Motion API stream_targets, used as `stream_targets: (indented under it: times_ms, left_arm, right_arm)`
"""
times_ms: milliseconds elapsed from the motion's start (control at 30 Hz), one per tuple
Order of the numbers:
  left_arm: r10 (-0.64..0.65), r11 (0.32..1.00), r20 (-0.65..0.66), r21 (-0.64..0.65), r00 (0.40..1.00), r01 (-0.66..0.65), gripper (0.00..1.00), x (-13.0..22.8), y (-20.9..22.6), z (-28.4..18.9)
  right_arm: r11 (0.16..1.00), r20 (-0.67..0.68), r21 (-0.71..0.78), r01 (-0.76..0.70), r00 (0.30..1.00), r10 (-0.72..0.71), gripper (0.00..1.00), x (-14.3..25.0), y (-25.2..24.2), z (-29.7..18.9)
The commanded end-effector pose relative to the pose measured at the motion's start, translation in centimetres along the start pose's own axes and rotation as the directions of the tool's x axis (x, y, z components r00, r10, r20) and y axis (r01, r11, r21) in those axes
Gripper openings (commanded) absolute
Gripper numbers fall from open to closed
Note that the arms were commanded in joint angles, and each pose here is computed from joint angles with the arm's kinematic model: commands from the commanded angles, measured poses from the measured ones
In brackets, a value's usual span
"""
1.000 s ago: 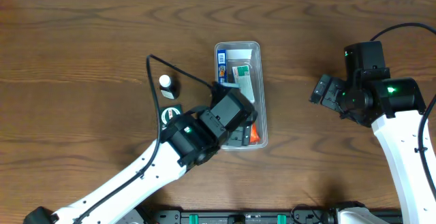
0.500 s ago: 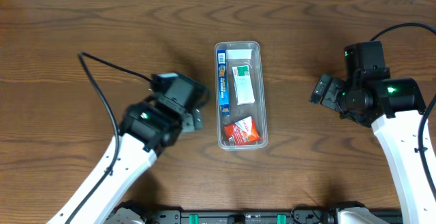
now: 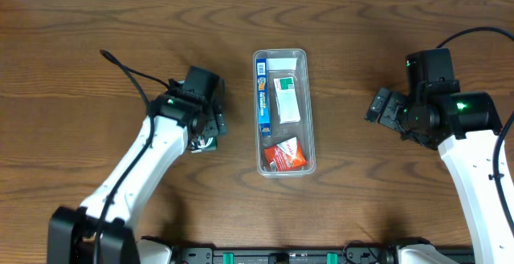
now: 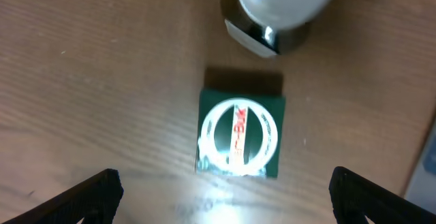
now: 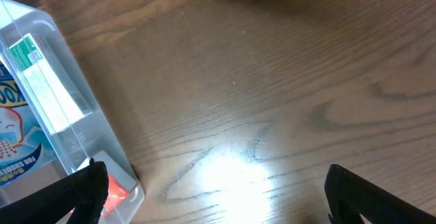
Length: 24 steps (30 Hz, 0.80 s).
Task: Pack container
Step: 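Move the left gripper over the white-capped bottle and grasp it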
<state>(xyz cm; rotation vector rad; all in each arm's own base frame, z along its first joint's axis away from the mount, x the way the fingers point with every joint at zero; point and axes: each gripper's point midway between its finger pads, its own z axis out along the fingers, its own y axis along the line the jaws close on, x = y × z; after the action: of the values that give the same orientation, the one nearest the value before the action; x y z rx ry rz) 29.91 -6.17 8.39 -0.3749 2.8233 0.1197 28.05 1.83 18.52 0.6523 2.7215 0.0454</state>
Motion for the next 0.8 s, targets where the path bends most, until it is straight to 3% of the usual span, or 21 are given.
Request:
stream_targets:
  times_ms: [0, 133, 500, 767]
  left_arm:
    - [0.012, 1.0, -0.042, 0.003, 0.999, -0.012, 0.98, 0.3, 0.2, 1.3]
    - [0.069, 0.998, -0.052, 0.002, 0.996, -0.069, 0.98, 0.4, 0.2, 1.9]
    - [0.045, 0.998, -0.028, 0.044, 0.999, -0.044, 1.0, -0.1, 0.3, 0.6]
    - [0.149, 0.966, 0.233, 0.173, 0.961, -0.192, 0.99, -3.9, -1.4, -4.8]
  right_arm:
    - [1.0, 0.013, 0.011, -0.02, 1.0, 0.02, 0.99, -0.2, -0.4, -0.2]
    - [1.0, 0.013, 0.011, -0.02, 1.0, 0.02, 0.99, -0.2, -0.4, -0.2]
    - [1.0, 0.013, 0.011, -0.02, 1.0, 0.02, 0.99, -0.2, -0.4, -0.2]
    - [1.0, 0.013, 0.011, -0.02, 1.0, 0.02, 0.99, -0.2, -0.4, -0.2]
